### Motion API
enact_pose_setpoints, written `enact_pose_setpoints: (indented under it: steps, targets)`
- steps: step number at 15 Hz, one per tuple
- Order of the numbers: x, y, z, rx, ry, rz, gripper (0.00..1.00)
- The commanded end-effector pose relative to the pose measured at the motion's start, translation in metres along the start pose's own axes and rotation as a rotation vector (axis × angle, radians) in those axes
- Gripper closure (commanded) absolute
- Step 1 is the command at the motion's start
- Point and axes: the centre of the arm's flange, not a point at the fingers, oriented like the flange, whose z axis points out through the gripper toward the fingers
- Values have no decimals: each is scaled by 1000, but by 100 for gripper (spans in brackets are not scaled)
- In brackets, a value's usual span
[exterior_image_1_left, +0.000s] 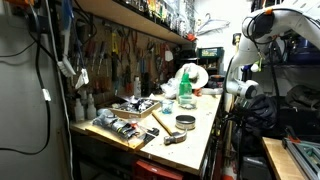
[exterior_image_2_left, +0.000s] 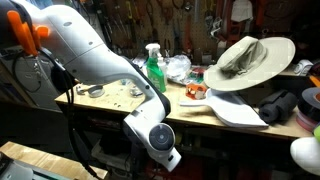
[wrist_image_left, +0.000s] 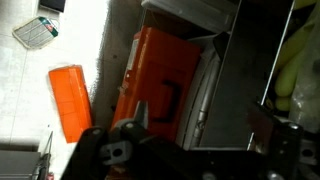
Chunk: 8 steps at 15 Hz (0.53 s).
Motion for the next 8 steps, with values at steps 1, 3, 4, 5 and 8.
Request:
enact_pose_setpoints:
  steps: [1,3,4,5,8]
  targets:
    - [9,4,6,39,-12,46,0]
    - [7,7,1,48,-55,36,0]
    - [6,10,-2,56,-83,21,0]
    - [7,11,-4,64,-97,18,0]
    - [9,13,-7,91,-111,20,0]
